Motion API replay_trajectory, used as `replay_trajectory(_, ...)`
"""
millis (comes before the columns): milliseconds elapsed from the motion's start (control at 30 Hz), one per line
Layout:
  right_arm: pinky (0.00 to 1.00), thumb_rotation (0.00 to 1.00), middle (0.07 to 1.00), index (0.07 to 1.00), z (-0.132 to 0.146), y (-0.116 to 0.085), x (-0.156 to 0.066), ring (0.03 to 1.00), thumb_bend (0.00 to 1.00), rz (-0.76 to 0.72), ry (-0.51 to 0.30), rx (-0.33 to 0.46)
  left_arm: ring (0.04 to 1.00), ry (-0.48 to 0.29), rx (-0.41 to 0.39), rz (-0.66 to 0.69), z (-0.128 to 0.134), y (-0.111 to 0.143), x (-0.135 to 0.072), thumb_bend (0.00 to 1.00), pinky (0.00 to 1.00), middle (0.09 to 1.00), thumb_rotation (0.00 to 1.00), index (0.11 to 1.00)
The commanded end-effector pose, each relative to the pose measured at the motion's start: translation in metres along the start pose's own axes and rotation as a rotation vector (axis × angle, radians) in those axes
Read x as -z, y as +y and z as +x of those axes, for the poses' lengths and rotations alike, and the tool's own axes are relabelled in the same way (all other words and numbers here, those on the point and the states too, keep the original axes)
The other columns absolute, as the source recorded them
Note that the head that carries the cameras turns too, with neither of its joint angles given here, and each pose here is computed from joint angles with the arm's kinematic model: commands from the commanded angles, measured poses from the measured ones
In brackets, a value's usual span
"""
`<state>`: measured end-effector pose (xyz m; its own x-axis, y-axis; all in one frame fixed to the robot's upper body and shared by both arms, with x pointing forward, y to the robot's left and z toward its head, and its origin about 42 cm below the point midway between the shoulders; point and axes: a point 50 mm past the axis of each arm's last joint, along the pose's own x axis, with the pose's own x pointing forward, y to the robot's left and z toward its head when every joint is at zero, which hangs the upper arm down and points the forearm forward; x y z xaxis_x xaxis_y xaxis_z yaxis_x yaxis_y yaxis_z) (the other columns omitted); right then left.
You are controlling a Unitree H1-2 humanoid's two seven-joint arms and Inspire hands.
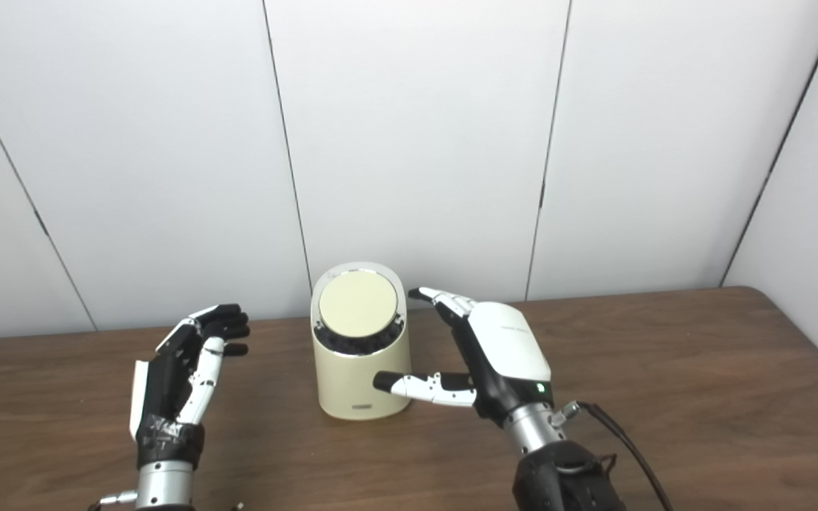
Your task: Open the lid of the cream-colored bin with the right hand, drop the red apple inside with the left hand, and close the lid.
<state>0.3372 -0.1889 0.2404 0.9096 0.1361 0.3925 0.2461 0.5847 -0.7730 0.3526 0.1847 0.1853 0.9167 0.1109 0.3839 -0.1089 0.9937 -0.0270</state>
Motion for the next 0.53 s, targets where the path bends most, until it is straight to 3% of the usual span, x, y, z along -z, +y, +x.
replay_trajectory(0,0.68,0.67,0.777,0.758,0.005,-0.008,-0.003,0.759,0.5,0.031,-0.069,0.125,0.674,-0.09,0.013,-0.002,0.011,-0.002,-0.015,0.21,0.61,0.679,0.44,0.678)
replay_trajectory(133,0.61,0.46,0.742,0.716,-0.006,-0.001,0.014,0.721,0.35,0.152,-0.057,0.221,0.673,-0.106,0.015,0.01,0.01,0.001,-0.018,0.23,0.6,0.679,0.36,0.677)
replay_trajectory(367,0.51,0.44,0.725,0.695,-0.018,0.009,0.041,0.634,0.33,0.175,-0.068,0.303,0.673,-0.112,0.019,0.03,0.005,0.004,-0.02,0.22,0.6,0.679,0.36,0.673)
replay_trajectory(500,0.52,0.44,0.706,0.679,-0.023,0.016,0.051,0.636,0.35,0.211,-0.082,0.344,0.675,-0.112,0.016,0.032,0.002,0.005,-0.021,0.22,0.6,0.677,0.37,0.667)
